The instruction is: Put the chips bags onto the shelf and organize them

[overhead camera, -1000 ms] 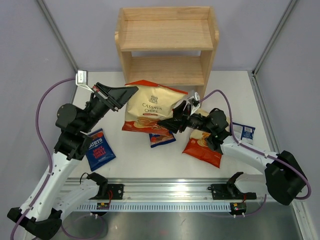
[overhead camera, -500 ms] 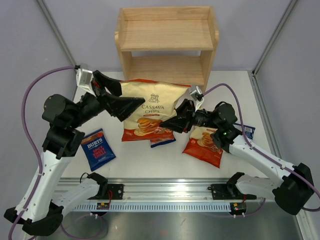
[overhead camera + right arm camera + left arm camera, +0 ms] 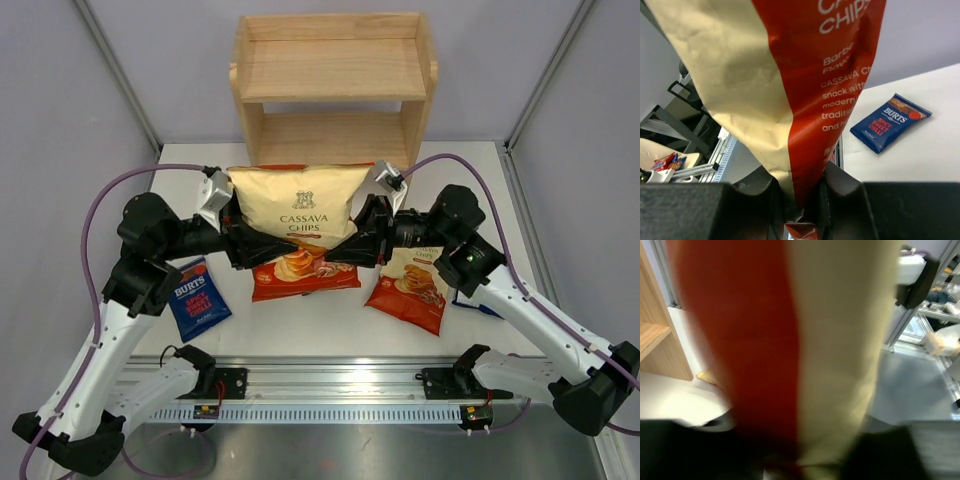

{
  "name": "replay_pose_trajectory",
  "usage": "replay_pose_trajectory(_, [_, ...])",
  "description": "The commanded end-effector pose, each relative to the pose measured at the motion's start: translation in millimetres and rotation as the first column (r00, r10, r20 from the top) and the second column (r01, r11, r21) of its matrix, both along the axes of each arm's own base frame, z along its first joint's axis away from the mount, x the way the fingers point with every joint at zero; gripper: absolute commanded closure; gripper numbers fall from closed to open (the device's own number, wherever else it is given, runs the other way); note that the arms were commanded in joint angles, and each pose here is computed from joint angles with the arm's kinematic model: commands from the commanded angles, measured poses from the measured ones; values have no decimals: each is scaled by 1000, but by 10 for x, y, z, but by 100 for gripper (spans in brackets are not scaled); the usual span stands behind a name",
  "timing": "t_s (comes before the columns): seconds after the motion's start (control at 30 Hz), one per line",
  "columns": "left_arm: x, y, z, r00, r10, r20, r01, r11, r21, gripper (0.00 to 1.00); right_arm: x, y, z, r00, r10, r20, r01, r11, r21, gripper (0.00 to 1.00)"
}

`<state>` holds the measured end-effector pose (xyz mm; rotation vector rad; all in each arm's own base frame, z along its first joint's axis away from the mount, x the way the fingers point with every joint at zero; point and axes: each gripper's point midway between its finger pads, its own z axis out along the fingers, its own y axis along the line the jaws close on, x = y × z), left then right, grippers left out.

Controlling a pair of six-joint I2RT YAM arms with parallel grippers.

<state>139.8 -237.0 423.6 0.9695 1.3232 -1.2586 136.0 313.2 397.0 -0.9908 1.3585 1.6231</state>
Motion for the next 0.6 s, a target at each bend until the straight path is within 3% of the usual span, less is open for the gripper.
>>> replay_pose_trajectory(0.0, [123, 41, 160, 994, 97, 43, -95, 994, -57, 64, -112, -66, 267, 998, -3, 63, 1, 999, 37, 69])
replay_pose_trajectory(0.07, [217, 94, 284, 983, 180, 36, -175, 978, -111, 66, -4, -88, 247, 995, -89, 47, 87, 996, 36, 45])
replay_pose_trajectory(0.13, [271, 126, 381, 974, 224, 0, -221, 961, -166, 67, 211, -161, 230, 967, -256, 13, 255, 966, 48, 9])
replay_pose_trajectory(0.17, [342, 159, 430, 963, 268, -20, -267, 943, -196, 67, 270, -200, 210, 952, -307, -6, 306, 950, 55, 1])
replay_pose_trajectory(0.23, [396, 211, 517, 948, 304, -95, -318, 911, -262, 69, 418, -353, 158, 895, -443, -53, 446, 889, 101, 0])
replay_pose_trajectory(0.33, [514, 272, 621, 921, 327, -210, -384, 852, -357, 70, 458, -502, -31, 837, -498, -228, 533, 836, 131, 1])
replay_pose_trajectory(0.37, [539, 288, 656, 917, 326, -231, -394, 834, -386, 70, 415, -531, 82, 849, -474, -233, 520, 828, 210, 1])
replay_pose_trajectory(0.5, [501, 314, 782, 927, 211, -310, -353, 768, -534, 71, 342, -526, 43, 850, -348, -396, 477, 827, 298, 0])
replay_pose_trajectory(0.57, [551, 365, 802, 922, 195, -334, -366, 719, -591, 71, 319, -515, 68, 864, -279, -419, 443, 817, 369, 0])
